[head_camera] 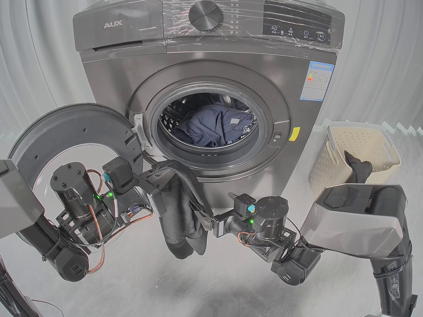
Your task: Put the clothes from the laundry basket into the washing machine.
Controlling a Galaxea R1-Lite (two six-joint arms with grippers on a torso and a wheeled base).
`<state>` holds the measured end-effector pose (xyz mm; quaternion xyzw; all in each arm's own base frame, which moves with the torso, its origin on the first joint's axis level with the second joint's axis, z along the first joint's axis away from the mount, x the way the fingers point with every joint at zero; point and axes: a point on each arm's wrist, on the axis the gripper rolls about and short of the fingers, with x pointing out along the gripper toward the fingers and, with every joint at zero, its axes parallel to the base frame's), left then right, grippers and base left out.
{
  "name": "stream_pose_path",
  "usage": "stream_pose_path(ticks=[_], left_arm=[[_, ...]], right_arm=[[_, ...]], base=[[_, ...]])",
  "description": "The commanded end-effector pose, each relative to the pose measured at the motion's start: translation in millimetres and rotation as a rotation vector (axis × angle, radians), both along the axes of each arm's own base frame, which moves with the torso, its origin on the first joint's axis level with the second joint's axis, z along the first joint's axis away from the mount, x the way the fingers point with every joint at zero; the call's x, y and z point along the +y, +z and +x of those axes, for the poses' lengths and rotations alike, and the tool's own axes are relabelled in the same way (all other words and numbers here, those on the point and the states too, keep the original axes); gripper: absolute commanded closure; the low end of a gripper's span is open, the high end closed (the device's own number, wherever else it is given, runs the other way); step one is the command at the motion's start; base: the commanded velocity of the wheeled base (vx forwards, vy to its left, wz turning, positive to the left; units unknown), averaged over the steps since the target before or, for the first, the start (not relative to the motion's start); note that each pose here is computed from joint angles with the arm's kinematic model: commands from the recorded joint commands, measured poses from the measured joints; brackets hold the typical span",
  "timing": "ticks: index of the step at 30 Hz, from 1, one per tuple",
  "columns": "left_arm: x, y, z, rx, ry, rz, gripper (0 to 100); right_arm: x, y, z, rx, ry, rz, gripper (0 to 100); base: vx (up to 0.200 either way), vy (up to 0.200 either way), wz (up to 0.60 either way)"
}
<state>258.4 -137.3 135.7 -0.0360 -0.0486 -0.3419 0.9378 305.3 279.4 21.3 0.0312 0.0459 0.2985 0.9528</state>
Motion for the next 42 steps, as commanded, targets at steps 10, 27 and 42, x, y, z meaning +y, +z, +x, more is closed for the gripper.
stream_pose_path(ticks=[10, 27, 42], left_arm=[[0.2, 0.8, -0.2, -0.003, -0.001, -0.002, 100], [0.5, -4.7, -1.0, 0.017, -0.004, 0.009, 100], [9.5, 15.1, -11.3, -0.041, 0.004, -0.019, 100]], right_arm=[[11.5, -14.1, 3.6, -0.001, 0.017, -0.008, 0], [9.9, 34.6, -3.9, -0.082, 0.035, 0.080, 100], [-75.9, 128.4, -42.4, -0.181, -0.050, 0.155, 100]], base=[[0.000, 0.000, 0.00], [0.000, 0.000, 0.00], [0.000, 0.000, 0.00]])
